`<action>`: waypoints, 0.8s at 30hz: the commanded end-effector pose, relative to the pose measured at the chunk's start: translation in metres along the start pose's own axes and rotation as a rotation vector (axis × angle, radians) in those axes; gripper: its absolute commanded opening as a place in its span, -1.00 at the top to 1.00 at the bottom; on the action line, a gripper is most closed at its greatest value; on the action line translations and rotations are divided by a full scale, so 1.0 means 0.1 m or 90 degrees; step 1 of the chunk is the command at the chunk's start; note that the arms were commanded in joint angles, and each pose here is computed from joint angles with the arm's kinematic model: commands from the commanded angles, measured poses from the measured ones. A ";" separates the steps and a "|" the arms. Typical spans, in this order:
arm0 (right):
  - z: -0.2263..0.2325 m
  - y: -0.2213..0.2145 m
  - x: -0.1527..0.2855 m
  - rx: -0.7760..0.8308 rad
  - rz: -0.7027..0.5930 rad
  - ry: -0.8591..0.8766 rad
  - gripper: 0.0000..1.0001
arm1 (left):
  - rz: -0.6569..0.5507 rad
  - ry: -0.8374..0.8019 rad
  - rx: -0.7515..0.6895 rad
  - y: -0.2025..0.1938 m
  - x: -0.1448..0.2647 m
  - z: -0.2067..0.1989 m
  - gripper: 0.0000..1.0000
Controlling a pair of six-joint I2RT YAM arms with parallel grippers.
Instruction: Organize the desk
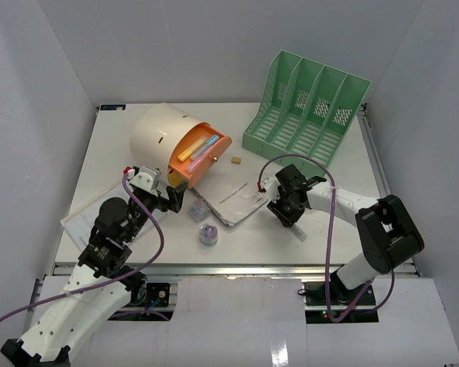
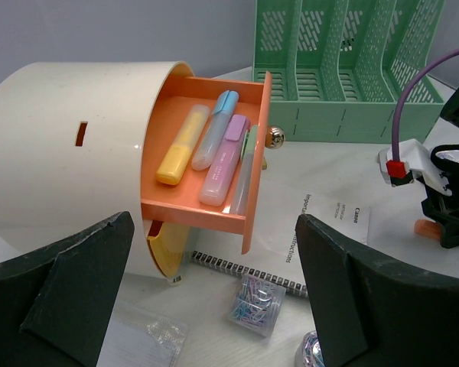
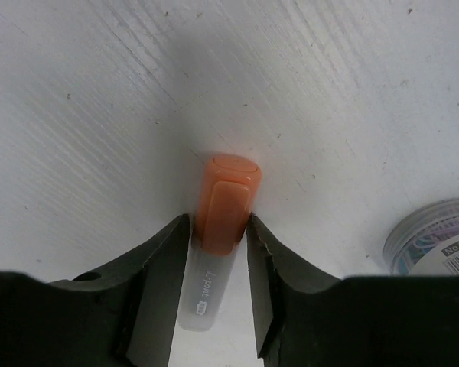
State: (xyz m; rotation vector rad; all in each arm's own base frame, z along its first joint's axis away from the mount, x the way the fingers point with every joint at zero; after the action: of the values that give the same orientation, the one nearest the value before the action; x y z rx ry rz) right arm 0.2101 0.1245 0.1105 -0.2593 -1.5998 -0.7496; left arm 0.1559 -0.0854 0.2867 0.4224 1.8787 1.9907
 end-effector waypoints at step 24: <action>-0.20 1.75 1.78 0.478 -0.367 -0.105 0.85 | -0.003 -0.009 0.006 -0.01 -0.01 -0.01 -0.96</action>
State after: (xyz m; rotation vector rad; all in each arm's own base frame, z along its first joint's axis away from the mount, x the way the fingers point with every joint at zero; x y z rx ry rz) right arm 0.2778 0.1777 0.2639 0.3995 -1.8288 -0.6555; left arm 0.1559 -0.0871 0.2860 0.4429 1.8764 1.9777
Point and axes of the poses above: each gripper's point midway between its finger pads, its own x axis back along the fingers, its own z axis along the line the jaws close on, y = z × x, the point moved 10 cm from there along x, back along the fingers, and after that the axes turned 1 degree about -x, right-handed, at the moved point
